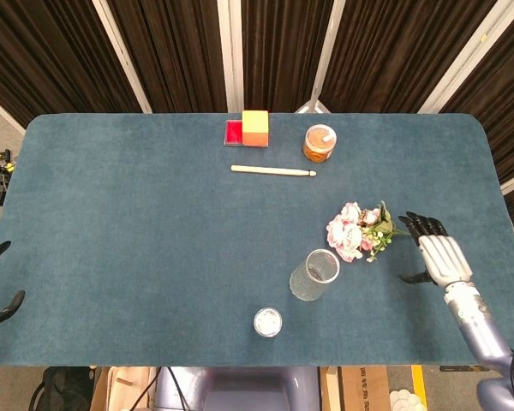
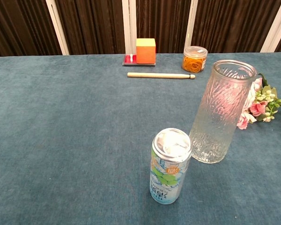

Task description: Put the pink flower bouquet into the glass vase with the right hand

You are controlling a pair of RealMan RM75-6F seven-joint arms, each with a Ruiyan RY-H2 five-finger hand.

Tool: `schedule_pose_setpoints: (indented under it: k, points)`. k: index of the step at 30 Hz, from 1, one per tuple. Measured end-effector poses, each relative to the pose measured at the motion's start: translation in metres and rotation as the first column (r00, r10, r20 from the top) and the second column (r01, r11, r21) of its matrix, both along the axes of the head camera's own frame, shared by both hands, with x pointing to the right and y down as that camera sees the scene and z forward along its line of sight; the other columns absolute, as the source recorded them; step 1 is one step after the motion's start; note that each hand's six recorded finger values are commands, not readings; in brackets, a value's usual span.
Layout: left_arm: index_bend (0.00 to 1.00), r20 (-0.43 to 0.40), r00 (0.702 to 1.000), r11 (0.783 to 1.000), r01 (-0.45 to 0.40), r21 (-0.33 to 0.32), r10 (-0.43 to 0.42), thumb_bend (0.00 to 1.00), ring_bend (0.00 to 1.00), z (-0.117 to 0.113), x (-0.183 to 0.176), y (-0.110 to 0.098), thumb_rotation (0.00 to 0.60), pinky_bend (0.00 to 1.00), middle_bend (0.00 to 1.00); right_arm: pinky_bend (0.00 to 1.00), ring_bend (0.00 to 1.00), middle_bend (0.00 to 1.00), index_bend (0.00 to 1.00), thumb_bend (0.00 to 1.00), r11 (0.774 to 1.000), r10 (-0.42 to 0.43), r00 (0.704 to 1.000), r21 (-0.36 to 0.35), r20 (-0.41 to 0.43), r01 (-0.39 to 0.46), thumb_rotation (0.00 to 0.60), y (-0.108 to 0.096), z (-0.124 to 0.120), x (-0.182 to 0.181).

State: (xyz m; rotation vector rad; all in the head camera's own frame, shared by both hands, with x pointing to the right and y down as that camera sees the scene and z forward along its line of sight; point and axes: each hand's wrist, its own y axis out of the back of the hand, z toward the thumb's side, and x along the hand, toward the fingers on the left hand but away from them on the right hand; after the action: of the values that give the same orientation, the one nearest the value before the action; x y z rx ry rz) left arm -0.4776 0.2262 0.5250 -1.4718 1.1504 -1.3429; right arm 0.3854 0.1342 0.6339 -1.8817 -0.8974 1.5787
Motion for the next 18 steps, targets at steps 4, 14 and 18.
schedule_pose_setpoints:
  k: [4, 14, 18]
  points:
    - [0.14, 0.006, 1.000, 1.000, 0.004, -0.002, -0.004, 0.34, 0.00, 0.001, 0.000, 0.000, 0.600, 0.09, 0.00, 0.00, 0.02, 0.07, 0.10, 0.08, 0.999, -0.021, 1.000, -0.048, 0.003, 0.021, 0.600, -0.014, 0.013, -0.017]
    - [0.14, 0.027, 1.000, 1.000, 0.008, -0.005, -0.008, 0.34, 0.00, 0.003, 0.000, -0.001, 0.600, 0.09, 0.00, 0.00, 0.02, 0.07, 0.10, 0.08, 0.989, -0.010, 1.000, -0.151, 0.007, 0.011, 0.600, -0.037, 0.046, -0.050]
    - [0.14, 0.031, 0.999, 1.000, 0.007, -0.005, -0.007, 0.34, 0.00, 0.004, 0.001, -0.001, 0.600, 0.09, 0.00, 0.00, 0.02, 0.07, 0.10, 0.08, 0.984, -0.020, 1.000, -0.175, -0.005, 0.019, 0.600, -0.046, 0.057, -0.062]
